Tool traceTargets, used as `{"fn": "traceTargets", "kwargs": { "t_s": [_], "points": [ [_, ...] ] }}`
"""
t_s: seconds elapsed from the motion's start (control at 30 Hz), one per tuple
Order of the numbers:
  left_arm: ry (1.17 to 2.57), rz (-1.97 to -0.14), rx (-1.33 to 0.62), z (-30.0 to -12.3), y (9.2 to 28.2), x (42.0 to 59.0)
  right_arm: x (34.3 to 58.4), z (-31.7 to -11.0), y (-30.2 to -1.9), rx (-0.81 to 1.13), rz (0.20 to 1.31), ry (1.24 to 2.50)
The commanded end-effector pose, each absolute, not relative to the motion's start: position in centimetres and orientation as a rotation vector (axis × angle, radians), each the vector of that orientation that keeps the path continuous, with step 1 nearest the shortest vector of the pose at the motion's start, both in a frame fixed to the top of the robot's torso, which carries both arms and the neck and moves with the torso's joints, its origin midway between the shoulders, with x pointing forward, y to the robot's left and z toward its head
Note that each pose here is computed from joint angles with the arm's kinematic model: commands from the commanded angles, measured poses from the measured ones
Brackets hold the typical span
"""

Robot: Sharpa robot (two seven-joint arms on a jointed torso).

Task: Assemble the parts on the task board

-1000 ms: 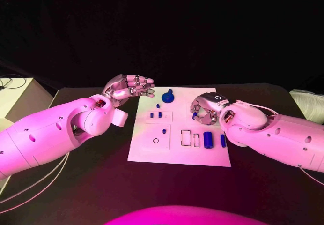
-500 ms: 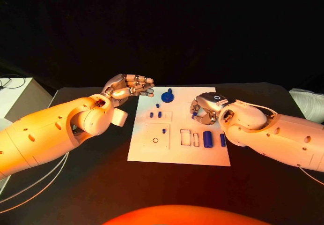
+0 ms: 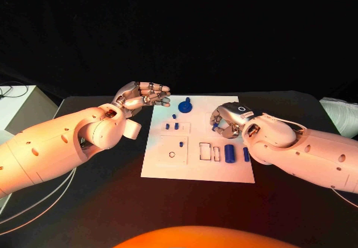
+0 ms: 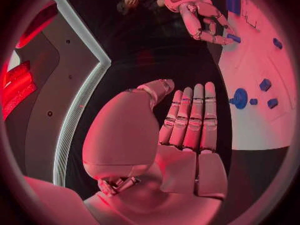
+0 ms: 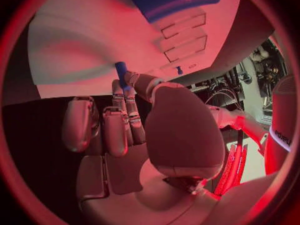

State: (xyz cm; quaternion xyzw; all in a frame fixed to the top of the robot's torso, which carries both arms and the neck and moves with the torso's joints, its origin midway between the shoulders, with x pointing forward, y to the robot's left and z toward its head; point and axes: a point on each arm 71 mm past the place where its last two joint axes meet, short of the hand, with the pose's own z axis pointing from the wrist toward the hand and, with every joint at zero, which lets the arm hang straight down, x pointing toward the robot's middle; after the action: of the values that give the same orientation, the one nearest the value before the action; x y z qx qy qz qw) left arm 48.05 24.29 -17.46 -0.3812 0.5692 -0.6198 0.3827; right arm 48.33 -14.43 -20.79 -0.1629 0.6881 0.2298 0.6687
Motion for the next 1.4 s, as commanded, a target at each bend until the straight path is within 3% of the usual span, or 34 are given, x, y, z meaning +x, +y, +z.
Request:
{"fn": "traceTargets", "kwargs": {
  "t_s": [0.03,0.23,0.47,0.97,1.4],
  "points": [
    [1.449,-1.604,-0.965,-17.4,24.1,48.0,48.0,-19.3,-14.2,-0.338,0.538,1.46],
    [1.444,-1.604,-0.97,-17.6,24.0,48.2,46.6,-17.4,-13.1,-0.333,0.603,1.407],
    [1.442,-1.61,-0.975,-17.7,23.7,48.2,44.7,-16.7,-10.8,-0.355,0.695,1.396],
    [1.432,-1.613,-0.976,-17.8,23.5,48.2,41.0,-19.9,-5.0,-0.419,0.874,1.449],
    [1.423,-1.617,-0.988,-17.7,23.5,48.2,40.5,-22.1,-3.4,-0.449,0.881,1.464]
  ]
}}
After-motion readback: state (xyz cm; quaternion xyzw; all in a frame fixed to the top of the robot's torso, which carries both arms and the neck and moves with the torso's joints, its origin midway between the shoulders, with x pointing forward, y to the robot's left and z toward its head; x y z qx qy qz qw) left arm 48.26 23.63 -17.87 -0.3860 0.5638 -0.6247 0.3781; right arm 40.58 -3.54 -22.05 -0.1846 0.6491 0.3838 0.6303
